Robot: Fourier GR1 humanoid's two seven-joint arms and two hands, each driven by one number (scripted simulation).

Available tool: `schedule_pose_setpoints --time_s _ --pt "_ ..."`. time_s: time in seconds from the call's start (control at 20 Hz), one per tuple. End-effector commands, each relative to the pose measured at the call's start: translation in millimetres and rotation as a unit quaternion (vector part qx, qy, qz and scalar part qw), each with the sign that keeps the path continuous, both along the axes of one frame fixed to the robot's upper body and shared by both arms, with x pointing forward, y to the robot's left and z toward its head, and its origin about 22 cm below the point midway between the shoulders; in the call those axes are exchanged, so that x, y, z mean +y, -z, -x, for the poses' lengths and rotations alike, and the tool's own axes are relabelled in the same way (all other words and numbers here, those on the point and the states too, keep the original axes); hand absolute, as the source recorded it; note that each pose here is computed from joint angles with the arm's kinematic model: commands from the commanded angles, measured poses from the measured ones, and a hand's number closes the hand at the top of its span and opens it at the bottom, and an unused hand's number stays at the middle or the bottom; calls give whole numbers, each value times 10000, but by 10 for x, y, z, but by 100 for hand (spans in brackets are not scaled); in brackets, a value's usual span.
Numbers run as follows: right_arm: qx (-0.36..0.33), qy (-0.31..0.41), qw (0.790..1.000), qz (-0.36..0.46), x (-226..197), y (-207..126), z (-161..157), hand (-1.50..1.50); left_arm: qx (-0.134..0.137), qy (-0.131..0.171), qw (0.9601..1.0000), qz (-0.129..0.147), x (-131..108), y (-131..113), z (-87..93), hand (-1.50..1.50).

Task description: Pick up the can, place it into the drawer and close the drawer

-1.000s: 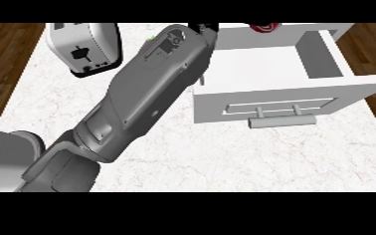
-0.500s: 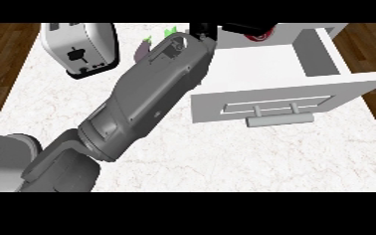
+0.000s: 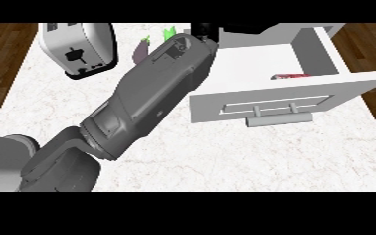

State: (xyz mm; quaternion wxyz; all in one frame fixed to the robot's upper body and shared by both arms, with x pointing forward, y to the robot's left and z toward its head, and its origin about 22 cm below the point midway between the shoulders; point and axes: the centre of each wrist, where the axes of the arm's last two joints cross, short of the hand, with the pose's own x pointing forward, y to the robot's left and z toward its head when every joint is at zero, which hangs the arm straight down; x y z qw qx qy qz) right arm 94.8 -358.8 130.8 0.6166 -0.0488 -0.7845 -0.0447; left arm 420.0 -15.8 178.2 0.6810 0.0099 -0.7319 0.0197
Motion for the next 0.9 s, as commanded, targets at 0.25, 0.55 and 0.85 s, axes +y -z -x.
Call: schedule_pose_setpoints --time_s 0.25,0.55,0.85 --pt "-46 86 9999 -38 50 -25 2 -150 -13 -144 9999 19 37 73 -30 -150" --pt "-546 67 9928 1064 71 -262 33 -150 -115 -215 9994 230 28 110 4 -150" --pt "-1025 -350 9756 1911 203 -458 -81 -150 -341 -54 9987 364 16 81 6 -150"
